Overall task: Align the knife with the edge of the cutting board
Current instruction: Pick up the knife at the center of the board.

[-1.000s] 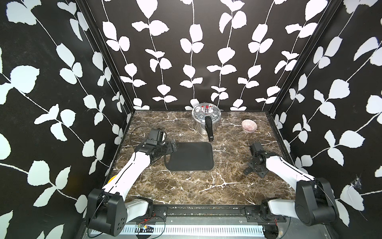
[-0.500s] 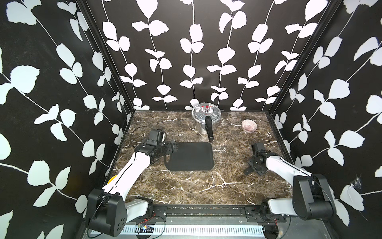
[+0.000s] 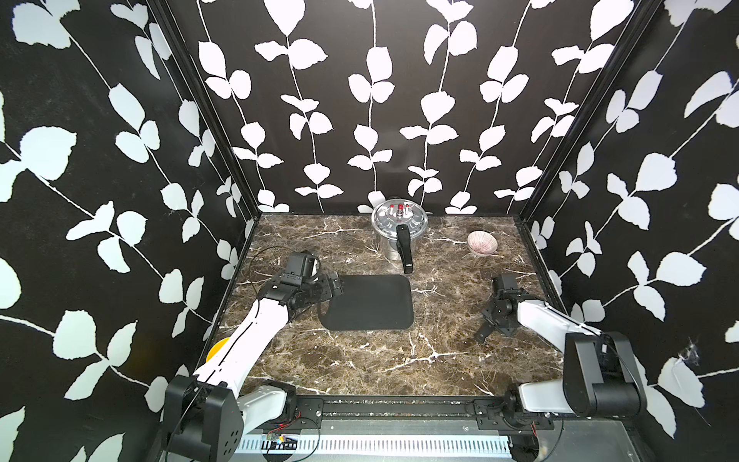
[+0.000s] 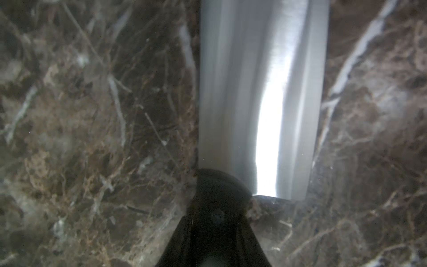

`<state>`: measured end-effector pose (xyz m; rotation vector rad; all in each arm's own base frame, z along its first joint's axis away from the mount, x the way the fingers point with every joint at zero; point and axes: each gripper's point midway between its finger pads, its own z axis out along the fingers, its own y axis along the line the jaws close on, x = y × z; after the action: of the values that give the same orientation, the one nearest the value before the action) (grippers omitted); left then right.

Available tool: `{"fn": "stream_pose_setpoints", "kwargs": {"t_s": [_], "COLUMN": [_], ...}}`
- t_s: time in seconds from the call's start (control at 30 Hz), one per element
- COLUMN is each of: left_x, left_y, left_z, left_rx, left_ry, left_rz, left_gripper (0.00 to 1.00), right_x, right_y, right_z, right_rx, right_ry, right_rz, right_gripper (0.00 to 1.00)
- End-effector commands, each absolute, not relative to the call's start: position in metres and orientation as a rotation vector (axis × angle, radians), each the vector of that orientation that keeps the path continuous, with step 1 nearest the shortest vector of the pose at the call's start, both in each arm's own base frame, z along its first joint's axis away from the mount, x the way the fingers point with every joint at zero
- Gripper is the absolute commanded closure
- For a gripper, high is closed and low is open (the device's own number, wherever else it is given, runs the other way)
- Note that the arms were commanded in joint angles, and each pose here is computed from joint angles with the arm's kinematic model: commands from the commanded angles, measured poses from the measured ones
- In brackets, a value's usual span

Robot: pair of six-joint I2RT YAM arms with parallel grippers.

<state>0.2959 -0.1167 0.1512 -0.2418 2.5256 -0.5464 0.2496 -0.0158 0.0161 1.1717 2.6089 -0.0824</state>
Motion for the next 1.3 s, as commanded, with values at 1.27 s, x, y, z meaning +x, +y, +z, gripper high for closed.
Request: {"fn": "stream_pose_setpoints", "kwargs": {"t_s": [1.27], "left_x": [0.286], "left_y": [-0.107], "left_z": [0.160], "left_rx": [-0.259], "left_ry": [2.515], "left_rz": [-0.493], "left_gripper": [0.01], "right_x": [0.234], "right_y": [0.221], "right_z": [0.066], "right_rx": [0.162], "right_ry": [2.759], "right_rz": [0.041], "right_gripper": [0.89]}}
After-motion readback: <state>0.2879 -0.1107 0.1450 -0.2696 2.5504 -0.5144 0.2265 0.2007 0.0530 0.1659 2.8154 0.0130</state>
